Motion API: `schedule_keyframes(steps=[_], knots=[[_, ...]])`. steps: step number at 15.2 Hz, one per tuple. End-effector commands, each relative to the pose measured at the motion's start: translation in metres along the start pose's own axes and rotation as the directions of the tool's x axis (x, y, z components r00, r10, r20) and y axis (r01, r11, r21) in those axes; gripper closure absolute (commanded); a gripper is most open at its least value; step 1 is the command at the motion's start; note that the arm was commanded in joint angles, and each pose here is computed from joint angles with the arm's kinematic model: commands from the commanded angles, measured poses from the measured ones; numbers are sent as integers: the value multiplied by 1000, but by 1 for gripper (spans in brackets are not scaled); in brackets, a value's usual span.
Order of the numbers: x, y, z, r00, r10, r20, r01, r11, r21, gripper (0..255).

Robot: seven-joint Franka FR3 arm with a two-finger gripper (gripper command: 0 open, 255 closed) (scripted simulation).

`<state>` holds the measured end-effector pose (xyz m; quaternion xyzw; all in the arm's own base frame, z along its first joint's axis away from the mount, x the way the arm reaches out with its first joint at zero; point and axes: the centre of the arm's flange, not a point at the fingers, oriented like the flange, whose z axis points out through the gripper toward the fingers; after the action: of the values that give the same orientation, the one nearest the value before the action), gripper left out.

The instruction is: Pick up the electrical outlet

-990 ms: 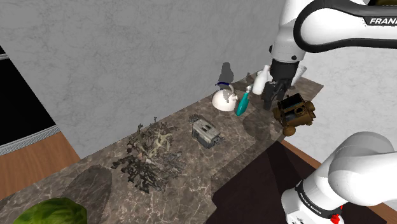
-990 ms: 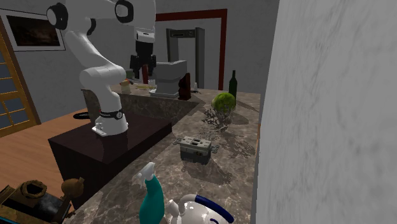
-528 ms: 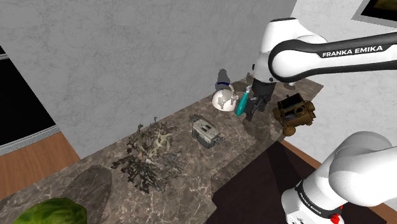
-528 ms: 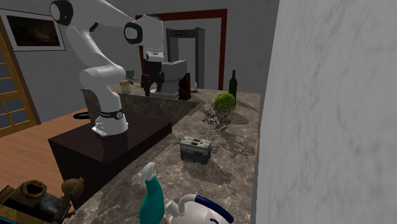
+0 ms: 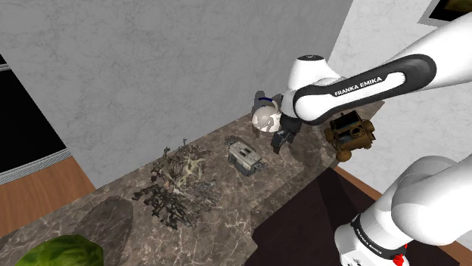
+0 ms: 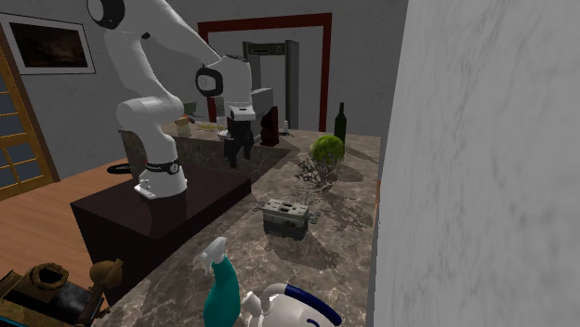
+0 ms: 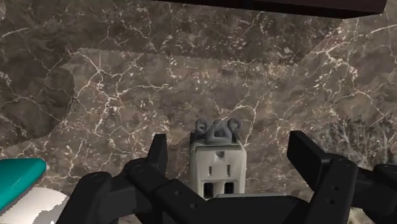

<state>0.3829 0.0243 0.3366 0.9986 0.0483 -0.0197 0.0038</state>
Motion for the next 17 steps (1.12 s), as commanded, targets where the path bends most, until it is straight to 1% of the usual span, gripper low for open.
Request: schedule_keyframes(steps=[1, 9, 10, 17], knots=[[15, -4, 22, 1000, -9, -21, 9, 1000, 1, 0], [69, -13, 105, 995, -43, -87, 43, 999, 1, 0], [70, -13, 106, 995, -43, -88, 44, 999, 1, 0], [72, -14, 146, 995, -43, -88, 44, 999, 1, 0]])
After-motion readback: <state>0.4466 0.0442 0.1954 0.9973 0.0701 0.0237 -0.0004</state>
